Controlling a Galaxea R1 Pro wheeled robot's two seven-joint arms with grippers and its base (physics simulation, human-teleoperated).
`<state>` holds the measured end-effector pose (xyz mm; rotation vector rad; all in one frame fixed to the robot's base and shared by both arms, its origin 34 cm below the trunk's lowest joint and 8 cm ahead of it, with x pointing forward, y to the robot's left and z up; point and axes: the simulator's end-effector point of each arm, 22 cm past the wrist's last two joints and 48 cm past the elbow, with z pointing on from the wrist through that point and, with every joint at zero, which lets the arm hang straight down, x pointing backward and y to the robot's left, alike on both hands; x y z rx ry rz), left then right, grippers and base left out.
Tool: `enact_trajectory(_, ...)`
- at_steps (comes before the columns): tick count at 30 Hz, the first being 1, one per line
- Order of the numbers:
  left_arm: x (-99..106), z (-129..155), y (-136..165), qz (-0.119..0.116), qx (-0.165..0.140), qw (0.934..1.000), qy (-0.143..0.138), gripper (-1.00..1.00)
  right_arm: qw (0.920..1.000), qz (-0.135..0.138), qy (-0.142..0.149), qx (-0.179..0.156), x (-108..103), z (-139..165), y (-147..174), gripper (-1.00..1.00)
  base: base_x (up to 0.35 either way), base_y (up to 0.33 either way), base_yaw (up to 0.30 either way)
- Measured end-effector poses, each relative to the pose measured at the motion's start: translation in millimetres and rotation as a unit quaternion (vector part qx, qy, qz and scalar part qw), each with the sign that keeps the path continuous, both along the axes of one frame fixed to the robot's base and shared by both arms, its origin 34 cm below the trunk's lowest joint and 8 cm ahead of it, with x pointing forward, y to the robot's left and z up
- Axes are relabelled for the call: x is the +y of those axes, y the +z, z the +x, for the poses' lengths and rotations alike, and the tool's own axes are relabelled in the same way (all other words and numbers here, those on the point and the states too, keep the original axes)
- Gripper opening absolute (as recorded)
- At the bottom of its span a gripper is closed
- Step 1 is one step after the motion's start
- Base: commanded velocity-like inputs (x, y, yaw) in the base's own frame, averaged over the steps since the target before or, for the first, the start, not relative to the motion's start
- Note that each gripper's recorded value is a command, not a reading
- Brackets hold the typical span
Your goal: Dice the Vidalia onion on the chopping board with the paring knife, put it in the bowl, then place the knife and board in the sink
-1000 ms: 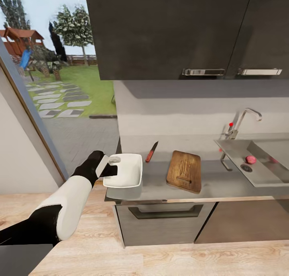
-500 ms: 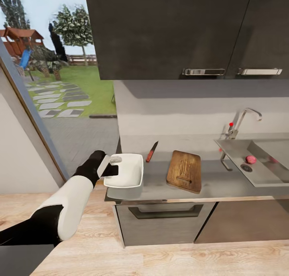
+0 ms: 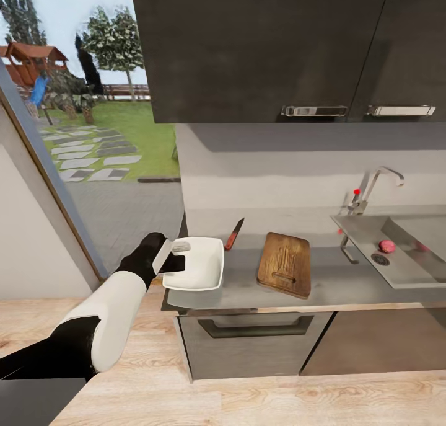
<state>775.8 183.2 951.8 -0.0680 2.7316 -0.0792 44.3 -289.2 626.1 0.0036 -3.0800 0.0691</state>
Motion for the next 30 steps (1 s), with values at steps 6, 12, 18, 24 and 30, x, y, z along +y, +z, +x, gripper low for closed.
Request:
enact_trajectory(6,0.7,0.2,-0.1,0.0,-0.001,1.0,0.001,-1.0,1.0,0.0,0.0,0.0,0.0,0.0,0.0,1.0,0.0,-0.046,0.0)
enact_trajectory(12,1.3,0.4,0.0,0.001,-0.001,1.0,0.001,-1.0,1.0,0.0,0.0,0.0,0.0,0.0,0.0,1.0,0.0,-0.214,0.0)
enact_trajectory(18,1.5,0.4,0.0,0.001,-0.001,1.0,0.001,-1.0,1.0,0.0,0.0,0.0,0.0,0.1,0.0,1.0,0.0,-0.037,0.0)
enact_trajectory(24,1.5,0.4,0.0,0.0,-0.001,1.0,0.001,-1.0,1.0,0.0,0.0,0.0,0.0,-0.1,0.0,1.0,0.0,-0.003,0.0)
enact_trajectory(30,1.7,0.3,-0.2,-0.001,-0.001,1.0,0.002,-1.0,1.0,0.0,0.0,0.0,0.0,0.0,0.0,1.0,0.0,0.0,0.0)
